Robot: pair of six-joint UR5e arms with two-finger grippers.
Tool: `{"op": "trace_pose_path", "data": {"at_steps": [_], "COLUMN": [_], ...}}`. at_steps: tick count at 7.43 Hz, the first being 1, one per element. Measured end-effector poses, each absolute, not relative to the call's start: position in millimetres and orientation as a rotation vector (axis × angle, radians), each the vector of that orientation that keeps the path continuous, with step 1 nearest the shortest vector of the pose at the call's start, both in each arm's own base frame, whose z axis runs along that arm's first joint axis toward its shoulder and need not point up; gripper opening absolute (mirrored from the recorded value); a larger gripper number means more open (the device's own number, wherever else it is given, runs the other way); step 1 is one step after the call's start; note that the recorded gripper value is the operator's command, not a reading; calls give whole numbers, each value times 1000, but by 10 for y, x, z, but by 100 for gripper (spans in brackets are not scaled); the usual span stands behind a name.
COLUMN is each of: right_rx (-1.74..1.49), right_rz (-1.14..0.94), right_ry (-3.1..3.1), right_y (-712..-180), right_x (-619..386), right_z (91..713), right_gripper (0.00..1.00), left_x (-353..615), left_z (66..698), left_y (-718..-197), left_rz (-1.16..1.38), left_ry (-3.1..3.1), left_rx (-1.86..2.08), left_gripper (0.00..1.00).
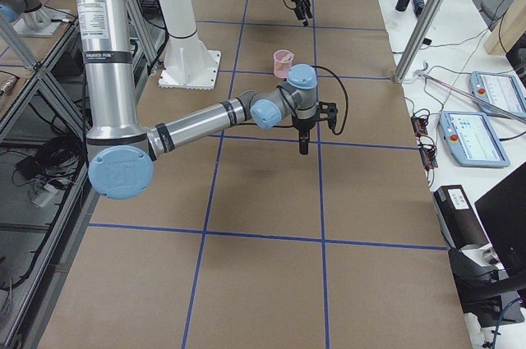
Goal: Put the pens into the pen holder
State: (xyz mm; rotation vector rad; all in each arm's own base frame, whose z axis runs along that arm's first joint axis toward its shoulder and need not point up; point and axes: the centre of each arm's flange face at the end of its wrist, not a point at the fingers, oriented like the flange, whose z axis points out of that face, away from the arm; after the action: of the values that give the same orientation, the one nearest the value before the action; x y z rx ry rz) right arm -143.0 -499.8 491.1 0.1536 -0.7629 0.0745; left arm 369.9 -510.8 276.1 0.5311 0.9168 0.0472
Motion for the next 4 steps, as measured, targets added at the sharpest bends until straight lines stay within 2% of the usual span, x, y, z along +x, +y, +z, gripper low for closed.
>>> {"op": "trace_pose_path", "data": {"at_steps": [2, 4], "right_rx": [172, 152], "right_rz": [66, -1], "right_ry": [-729, -740], "right_y": [-4953, -5049], "right_x": [-803, -237], "right_z": [5281, 5883], "right_gripper": [99, 99], "left_x": [2831, 2141], "left_z": [3541, 4321], "left_y": [-5707, -6027], "left_rz": [105, 156], "left_ry": [858, 747], "left_rx": [423, 287], "left_gripper": [78, 79]}}
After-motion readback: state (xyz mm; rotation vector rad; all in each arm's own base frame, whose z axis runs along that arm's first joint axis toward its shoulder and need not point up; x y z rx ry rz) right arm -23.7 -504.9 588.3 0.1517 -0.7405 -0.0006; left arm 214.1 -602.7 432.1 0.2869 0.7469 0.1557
